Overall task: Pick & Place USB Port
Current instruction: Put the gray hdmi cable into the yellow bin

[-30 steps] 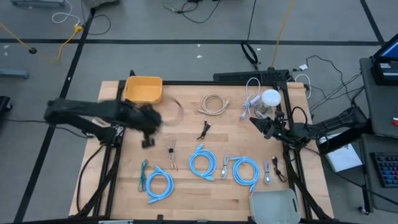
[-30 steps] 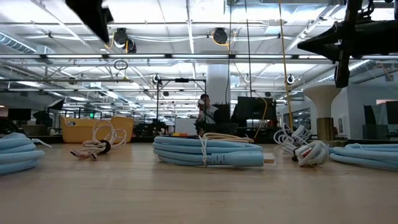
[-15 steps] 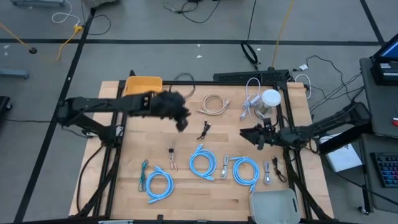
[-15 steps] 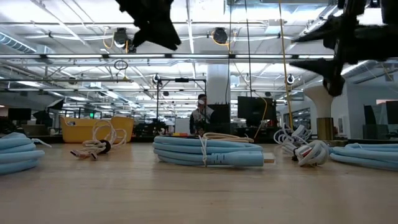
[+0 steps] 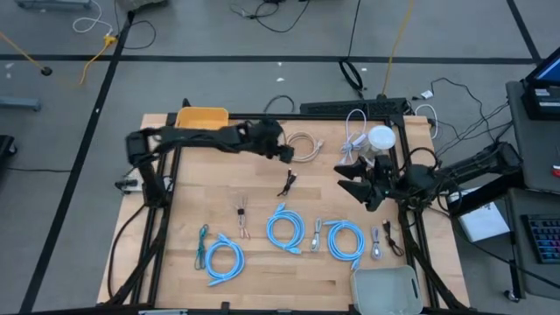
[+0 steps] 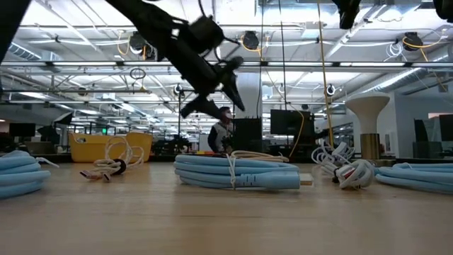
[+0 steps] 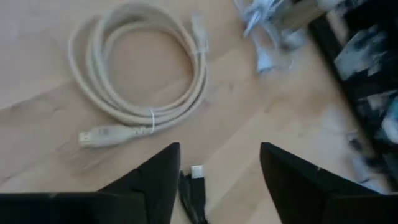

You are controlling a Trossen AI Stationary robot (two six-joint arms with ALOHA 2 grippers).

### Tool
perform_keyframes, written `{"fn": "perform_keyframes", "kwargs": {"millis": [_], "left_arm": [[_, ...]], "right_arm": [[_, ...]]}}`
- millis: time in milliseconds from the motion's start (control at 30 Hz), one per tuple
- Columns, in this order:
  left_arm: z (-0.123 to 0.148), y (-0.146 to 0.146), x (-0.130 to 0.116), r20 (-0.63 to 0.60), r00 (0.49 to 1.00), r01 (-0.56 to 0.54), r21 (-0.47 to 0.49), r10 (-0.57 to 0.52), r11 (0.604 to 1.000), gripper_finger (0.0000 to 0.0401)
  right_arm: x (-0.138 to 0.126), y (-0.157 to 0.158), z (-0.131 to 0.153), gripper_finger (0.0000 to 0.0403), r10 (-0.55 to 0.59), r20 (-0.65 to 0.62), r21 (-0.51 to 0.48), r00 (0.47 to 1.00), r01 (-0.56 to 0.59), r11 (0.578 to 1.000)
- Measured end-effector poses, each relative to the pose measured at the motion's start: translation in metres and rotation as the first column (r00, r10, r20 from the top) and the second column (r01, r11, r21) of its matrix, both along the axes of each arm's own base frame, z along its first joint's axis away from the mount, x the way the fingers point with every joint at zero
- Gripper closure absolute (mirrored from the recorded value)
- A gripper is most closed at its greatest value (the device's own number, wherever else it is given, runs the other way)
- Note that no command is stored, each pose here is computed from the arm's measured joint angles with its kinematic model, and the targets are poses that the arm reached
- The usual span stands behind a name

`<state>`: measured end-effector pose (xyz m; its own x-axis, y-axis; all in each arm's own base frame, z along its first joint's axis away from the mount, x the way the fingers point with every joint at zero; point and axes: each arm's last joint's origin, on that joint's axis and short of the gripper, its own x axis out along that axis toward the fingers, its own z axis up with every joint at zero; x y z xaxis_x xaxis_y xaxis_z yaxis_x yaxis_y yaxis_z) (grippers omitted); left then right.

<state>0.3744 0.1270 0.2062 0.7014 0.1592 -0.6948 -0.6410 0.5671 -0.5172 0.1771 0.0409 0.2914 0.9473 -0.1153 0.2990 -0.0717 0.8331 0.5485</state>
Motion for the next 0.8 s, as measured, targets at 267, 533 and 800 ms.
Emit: {"fn": "perform_keyframes", "kwargs": {"millis": [267,533,800], "left_arm": [[-0.023,0.019,0.033,-0.069,0.996,-0.056,0.044,0.059,0.997,0.0155],[-0.015,0.047,0.039,-0.214,0.96,-0.157,0.115,0.179,0.981,0.0159],[-0.016,0.067,0.027,-0.277,0.932,-0.206,0.133,0.236,0.97,0.0188]], "right_arm": [[0.0,0.001,-0.003,0.012,0.022,-0.018,0.049,1.0,-0.021,0.999],[0.0,0.001,-0.002,0.0123,0.021,-0.007,0.047,1.0,-0.021,0.999],[-0.001,0.003,-0.001,0.0124,0.033,-0.005,0.046,0.999,-0.033,0.998]]}}
